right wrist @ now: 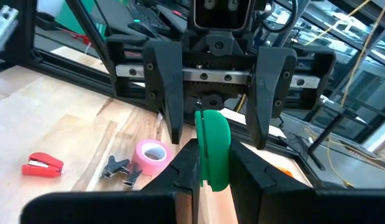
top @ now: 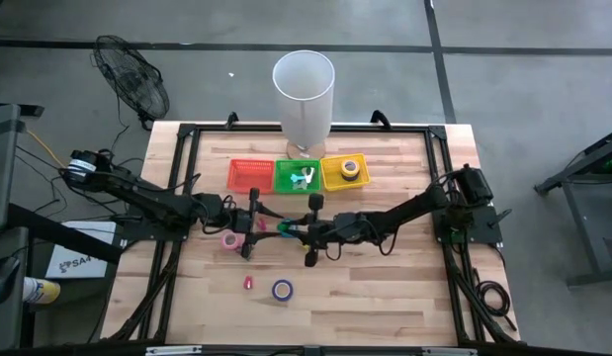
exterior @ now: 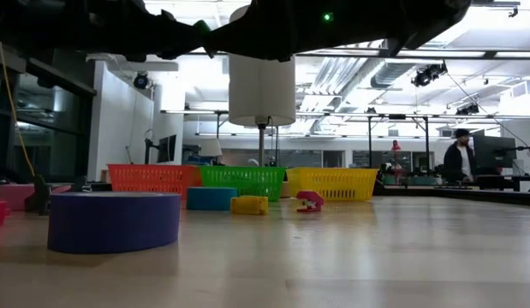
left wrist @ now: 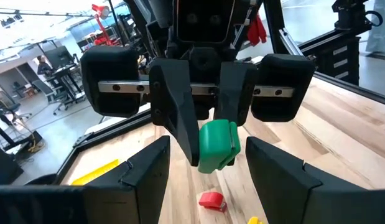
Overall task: Pick and place Stapler, Stapler remover, tape
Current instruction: Put the green stapler into the orange bin
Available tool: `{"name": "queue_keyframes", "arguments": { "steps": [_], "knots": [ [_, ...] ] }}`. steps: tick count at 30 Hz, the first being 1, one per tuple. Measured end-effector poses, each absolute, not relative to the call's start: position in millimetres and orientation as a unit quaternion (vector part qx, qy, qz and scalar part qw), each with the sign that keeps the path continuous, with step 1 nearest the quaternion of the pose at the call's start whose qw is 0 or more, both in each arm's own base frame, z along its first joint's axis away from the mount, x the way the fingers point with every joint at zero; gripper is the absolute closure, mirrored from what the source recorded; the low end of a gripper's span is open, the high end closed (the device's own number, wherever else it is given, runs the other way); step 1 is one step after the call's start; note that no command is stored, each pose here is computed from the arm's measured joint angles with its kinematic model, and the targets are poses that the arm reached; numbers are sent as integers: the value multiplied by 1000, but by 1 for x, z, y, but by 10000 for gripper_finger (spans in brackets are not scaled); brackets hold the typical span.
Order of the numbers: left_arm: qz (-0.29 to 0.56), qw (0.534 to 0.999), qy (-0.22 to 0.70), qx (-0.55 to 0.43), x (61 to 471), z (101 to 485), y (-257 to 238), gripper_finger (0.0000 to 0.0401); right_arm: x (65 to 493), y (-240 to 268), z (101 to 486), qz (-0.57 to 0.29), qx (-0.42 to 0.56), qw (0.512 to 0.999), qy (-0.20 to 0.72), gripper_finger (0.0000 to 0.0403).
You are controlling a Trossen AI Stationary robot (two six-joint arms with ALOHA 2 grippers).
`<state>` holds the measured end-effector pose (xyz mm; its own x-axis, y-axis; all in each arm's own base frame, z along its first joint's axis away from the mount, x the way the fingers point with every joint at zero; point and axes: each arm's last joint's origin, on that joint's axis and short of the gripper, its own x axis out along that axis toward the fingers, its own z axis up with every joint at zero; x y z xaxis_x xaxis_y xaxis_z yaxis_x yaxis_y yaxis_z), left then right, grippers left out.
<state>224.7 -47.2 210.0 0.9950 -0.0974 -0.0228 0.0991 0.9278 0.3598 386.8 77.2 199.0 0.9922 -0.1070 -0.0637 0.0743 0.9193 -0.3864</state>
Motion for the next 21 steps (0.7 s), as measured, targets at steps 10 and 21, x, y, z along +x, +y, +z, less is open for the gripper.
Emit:
{"name": "queue_keyframes", "arguments": {
  "steps": [10,21],
  "knots": [
    [-49,982,0,184,225,211,-47,195,389,69,199,-45,-181,982,41,355],
    [-49,982,-5,184,226,210,-47,262,389,69,199,-43,-176,983,41,355]
  ]
}}
